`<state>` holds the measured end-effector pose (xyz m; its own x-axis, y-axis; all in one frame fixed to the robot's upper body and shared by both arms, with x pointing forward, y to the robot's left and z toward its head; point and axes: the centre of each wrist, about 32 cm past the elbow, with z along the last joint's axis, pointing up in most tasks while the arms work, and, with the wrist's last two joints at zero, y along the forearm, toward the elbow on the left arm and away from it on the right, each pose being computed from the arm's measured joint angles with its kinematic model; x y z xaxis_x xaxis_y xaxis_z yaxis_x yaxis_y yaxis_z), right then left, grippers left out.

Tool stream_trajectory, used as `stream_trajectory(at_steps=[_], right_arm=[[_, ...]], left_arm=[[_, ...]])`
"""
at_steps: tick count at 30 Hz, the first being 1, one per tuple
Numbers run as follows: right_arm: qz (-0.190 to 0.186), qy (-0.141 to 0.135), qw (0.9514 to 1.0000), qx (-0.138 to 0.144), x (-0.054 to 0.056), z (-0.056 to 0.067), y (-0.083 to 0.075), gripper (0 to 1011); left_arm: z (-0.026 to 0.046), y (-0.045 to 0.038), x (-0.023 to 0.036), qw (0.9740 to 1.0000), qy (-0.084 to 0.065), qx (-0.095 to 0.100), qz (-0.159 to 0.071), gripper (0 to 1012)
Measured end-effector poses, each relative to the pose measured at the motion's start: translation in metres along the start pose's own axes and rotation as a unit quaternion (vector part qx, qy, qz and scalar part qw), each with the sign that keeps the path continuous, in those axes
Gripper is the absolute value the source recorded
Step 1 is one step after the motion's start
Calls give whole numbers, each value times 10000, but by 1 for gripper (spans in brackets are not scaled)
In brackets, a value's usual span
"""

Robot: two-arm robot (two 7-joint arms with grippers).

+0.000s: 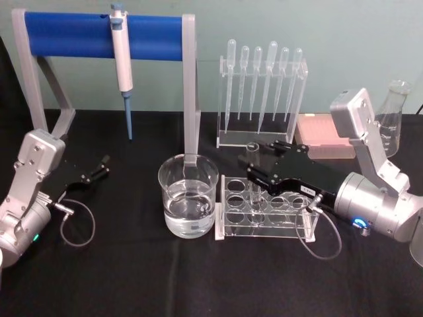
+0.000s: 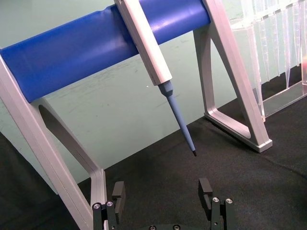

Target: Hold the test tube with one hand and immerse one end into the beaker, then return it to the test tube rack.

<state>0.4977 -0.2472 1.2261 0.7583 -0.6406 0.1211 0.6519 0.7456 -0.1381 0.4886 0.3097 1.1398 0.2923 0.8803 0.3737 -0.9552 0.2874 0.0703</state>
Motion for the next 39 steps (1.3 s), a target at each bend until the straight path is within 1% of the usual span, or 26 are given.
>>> stream_trajectory(at_steps=[2, 3, 4, 5, 6, 7, 9, 10, 11, 12, 13, 14, 16, 17, 20, 21, 23, 24, 25, 26, 30, 31, 33, 34, 36, 39], right_arm=[[-15, 9, 10000, -5, -19, -6, -32, 572], [-38, 13, 10000, -12, -41, -13, -73, 586], [-38, 13, 10000, -12, -41, -13, -73, 629], [-65, 11, 10000, -24, -69, -19, -118, 629], [-86, 9, 10000, -36, -84, -24, -145, 670], [-130, -3, 9999, -53, -117, -29, -208, 729], [-176, -3, 9998, -74, -155, -41, -283, 767], [-242, 1, 9997, -82, -200, -53, -373, 821], [-242, 1, 9997, -82, -200, -53, -373, 821], [-309, 7, 9995, -86, -238, -67, -454, 862], [-351, 11, 9993, -87, -256, -74, -496, 878], [-461, 8, 9989, -78, -292, -87, -585, 927], [-604, 0, 9982, -56, -315, -106, -661, 953], [-789, 2, 9969, -7, -322, -136, -736, 995], [-1115, 44, 9937, 76, -295, -200, -815, 1002], [-1378, 78, 9903, 141, -262, -252, -844, 1003], [-1674, 101, 9857, 184, -225, -309, -856, 1003], [-1952, 124, 9805, 207, -200, -359, -848, 1003], [-2130, 138, 9767, 205, -181, -396, -840, 1002], [-2415, 134, 9701, 209, -164, -446, -815, 1003], [-3000, 17, 9537, 190, -147, -571, -726, 1002], [-3207, -29, 9470, 171, -141, -645, -663, 1003], [-3353, -126, 9420, 101, -137, -740, -570, 1003], [-3374, -167, 9412, 67, -132, -771, -534, 1002], [-3377, -253, 9409, -78, -129, -871, -439, 1002], [-3329, -312, 9422, -208, -128, -946, -361, 1003]], left_arm=[[0, 0, 0, 10000, 0, 0, 0, 1000], [0, 0, 0, 10000, 0, 0, 0, 1000], [0, 0, 0, 10000, 0, 0, 0, 1000], [0, 0, 0, 10000, 0, 0, 0, 1000], [0, 0, 0, 10000, 0, 0, 0, 1000], [0, 0, 0, 10000, 0, 0, 0, 1000], [0, 0, 0, 10000, 0, 0, 0, 1000], [0, 0, 0, 10000, 0, 0, 0, 1000], [0, 0, 0, 10000, 0, 0, 0, 1000], [0, 0, 0, 10000, 0, 0, 0, 1000], [0, 0, 0, 10000, 0, 0, 0, 1000], [0, 0, 0, 10000, 0, 0, 0, 1000], [0, 0, 0, 10000, 0, 0, 0, 1000], [0, 0, 0, 10000, 0, 0, 0, 1000], [0, 0, 0, 10000, 0, 0, 0, 1000], [0, 0, 0, 10000, 0, 0, 0, 1000], [0, 0, 0, 10000, 0, 0, 0, 1000], [0, 0, 0, 10000, 0, 0, 0, 1000], [0, 0, 0, 10000, 0, 0, 0, 1000], [0, 0, 0, 10000, -1, 0, 0, 1000], [0, 0, 0, 10000, 0, 0, 0, 1000], [0, 0, 0, 10000, 0, 0, 0, 1000], [0, 0, 0, 10000, 0, 0, 0, 1000], [0, 0, 0, 10000, 0, -1, 0, 1000], [0, 0, 0, 10000, 0, 0, 0, 1000], [0, 0, 0, 10000, 0, 0, 0, 1000]])
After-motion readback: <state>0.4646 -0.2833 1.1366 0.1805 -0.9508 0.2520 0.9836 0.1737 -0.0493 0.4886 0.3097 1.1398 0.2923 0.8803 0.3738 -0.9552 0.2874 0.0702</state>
